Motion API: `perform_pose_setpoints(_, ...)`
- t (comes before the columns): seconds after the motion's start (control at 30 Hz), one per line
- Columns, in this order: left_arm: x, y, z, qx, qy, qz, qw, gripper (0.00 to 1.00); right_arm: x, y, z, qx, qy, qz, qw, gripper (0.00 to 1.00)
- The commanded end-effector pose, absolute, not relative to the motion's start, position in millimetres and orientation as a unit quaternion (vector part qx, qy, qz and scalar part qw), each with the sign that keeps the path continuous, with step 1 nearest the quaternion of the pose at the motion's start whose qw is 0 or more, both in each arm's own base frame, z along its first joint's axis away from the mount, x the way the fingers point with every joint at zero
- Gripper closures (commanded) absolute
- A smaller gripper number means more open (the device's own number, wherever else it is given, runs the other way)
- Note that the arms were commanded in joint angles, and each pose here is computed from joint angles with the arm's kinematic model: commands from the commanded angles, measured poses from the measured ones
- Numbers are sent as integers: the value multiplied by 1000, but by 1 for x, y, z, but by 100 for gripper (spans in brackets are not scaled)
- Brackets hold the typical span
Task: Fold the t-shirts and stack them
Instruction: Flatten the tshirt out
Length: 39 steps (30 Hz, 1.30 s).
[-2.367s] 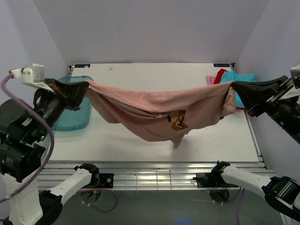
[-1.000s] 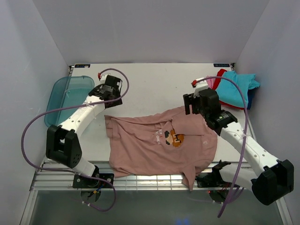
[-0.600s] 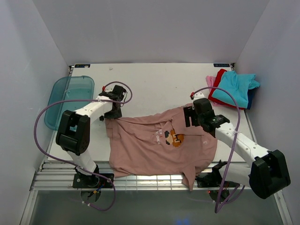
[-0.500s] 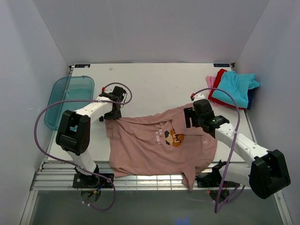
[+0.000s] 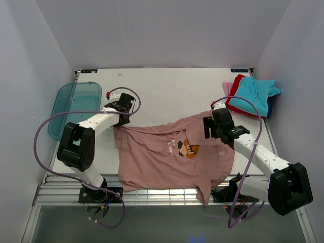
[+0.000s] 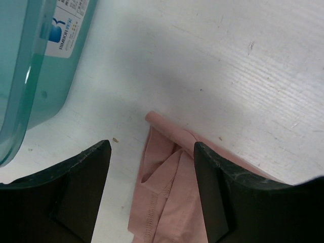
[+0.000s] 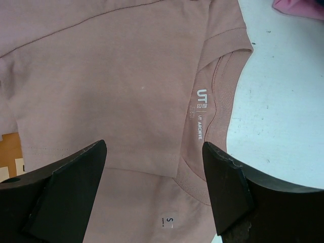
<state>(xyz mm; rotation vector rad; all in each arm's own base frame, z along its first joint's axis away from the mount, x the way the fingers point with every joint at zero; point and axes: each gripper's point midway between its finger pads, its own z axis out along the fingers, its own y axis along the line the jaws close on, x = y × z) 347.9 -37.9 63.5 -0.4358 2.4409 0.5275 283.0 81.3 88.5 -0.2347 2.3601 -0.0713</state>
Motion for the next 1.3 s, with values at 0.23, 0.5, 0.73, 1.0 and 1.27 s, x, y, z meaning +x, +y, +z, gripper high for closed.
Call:
perform_pose_setpoints(0.23,362,-24,60,-242,907,83,333,26,285,81,90,-93,919,-19,382,18)
perform_pose_setpoints(0.5,368,-45,42,-218,917,13,333,30,285,78,89,-92,920,-20,380,19)
perform_pose_setpoints(0.73,372,-44,49,-210,916,16,341,32,285,77,86,-92,922,-21,376,19)
perform_pose_setpoints(1.0,371,-34,48,-224,913,40,337,38,283,65,67,-57,936,-38,346,19)
perform_pose_setpoints(1.27,378,-32,52,-227,912,37,340,42,279,71,34,-58,956,-13,288,39)
